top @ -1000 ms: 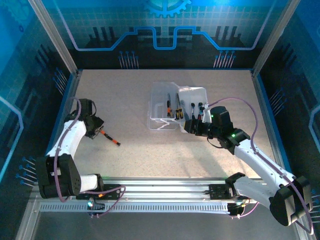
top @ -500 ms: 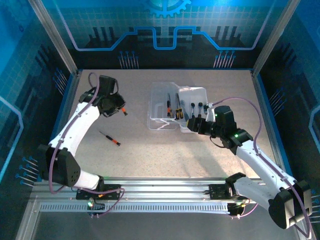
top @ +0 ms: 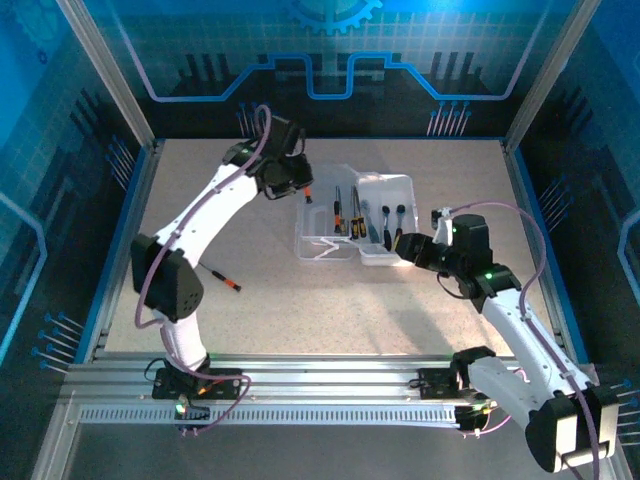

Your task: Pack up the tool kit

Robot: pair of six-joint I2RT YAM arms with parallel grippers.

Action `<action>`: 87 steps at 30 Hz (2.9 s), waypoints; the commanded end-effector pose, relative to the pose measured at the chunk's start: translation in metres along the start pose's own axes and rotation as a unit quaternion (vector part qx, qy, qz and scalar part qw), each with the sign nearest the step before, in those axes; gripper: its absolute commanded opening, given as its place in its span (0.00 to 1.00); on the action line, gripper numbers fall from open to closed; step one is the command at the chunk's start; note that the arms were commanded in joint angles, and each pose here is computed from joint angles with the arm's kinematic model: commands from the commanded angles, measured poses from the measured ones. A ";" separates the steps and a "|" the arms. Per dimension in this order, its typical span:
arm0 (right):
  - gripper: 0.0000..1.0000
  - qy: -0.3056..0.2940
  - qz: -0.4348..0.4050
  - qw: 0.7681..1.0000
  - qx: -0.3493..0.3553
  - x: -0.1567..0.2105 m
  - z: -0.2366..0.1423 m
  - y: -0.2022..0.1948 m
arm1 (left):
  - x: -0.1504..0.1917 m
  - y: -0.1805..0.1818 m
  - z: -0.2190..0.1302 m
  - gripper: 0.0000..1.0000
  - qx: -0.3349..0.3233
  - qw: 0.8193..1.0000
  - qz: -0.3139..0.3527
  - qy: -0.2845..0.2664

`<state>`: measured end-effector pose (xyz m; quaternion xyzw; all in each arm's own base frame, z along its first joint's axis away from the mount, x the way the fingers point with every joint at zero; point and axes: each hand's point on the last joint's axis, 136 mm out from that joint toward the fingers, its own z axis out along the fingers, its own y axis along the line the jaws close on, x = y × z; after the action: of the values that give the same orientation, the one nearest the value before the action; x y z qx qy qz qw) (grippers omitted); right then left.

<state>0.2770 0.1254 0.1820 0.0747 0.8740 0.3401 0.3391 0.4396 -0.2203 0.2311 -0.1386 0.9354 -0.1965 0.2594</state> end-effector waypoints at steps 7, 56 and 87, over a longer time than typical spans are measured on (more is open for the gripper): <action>0.49 -0.007 0.020 1.000 0.000 0.003 -0.009 -0.014 | 0.029 -0.059 0.025 0.12 0.023 0.989 0.124 0.074; 0.51 -0.009 0.036 0.999 -0.004 0.006 -0.016 -0.021 | 0.091 -0.055 0.079 0.27 -0.002 0.978 0.112 0.174; 0.52 0.024 -0.004 0.998 -0.062 0.019 0.016 0.025 | 0.054 0.144 -0.070 0.58 -0.115 0.990 -0.081 -0.019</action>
<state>0.2655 0.1475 0.1699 0.0608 0.8666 0.3882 0.3076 0.3403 -0.1182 0.1961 -0.1899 0.9518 -0.1104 0.2143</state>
